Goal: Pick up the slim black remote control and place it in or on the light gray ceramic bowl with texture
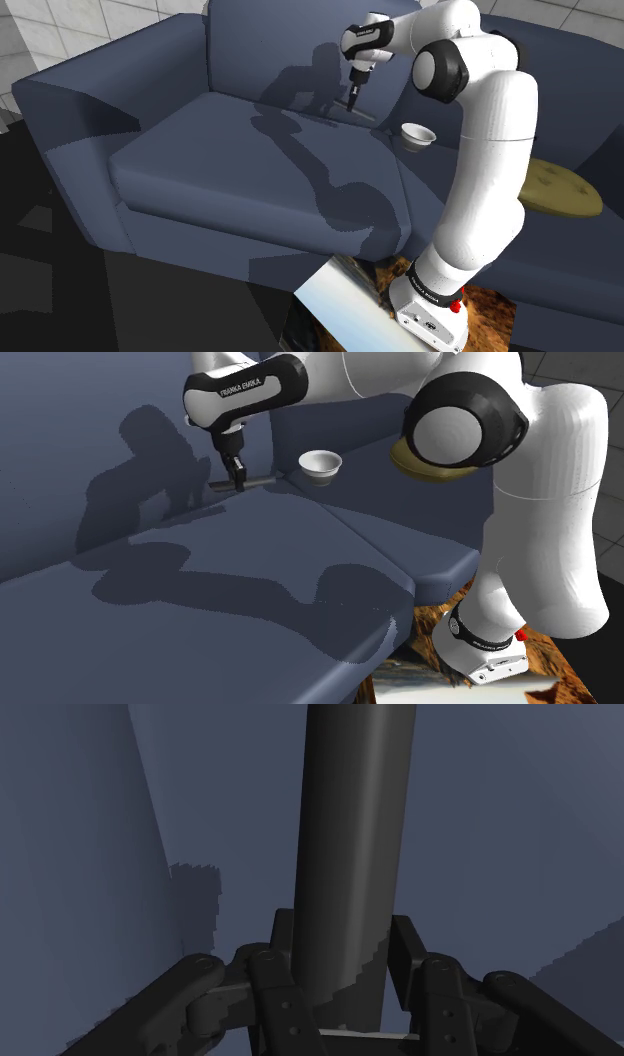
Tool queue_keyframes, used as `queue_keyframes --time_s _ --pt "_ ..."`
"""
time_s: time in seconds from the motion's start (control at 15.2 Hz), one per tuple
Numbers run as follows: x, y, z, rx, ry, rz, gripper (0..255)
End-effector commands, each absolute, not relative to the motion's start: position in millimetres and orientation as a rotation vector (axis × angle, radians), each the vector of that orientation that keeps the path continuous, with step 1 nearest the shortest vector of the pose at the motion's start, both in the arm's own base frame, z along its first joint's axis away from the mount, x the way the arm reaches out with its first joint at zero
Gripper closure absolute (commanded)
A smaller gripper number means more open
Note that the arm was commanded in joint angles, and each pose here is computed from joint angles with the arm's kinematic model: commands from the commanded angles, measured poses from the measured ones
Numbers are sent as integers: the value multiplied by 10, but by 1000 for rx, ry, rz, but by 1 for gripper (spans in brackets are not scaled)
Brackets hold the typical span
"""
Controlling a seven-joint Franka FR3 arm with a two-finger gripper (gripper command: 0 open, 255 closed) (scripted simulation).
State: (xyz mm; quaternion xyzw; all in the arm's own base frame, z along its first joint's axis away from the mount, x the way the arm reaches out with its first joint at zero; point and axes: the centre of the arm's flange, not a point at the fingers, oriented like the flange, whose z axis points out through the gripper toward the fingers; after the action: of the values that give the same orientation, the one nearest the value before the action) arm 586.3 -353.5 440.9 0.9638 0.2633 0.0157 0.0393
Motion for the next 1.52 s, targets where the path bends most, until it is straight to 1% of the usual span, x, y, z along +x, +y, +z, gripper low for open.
queue_keyframes --time_s 0.0,0.26,1.45 --pt "5867 -3544 4519 2954 807 48 255" --pt "5867 -3544 4728 2954 807 48 255" --pt "4325 -5351 4659 2954 807 48 255"
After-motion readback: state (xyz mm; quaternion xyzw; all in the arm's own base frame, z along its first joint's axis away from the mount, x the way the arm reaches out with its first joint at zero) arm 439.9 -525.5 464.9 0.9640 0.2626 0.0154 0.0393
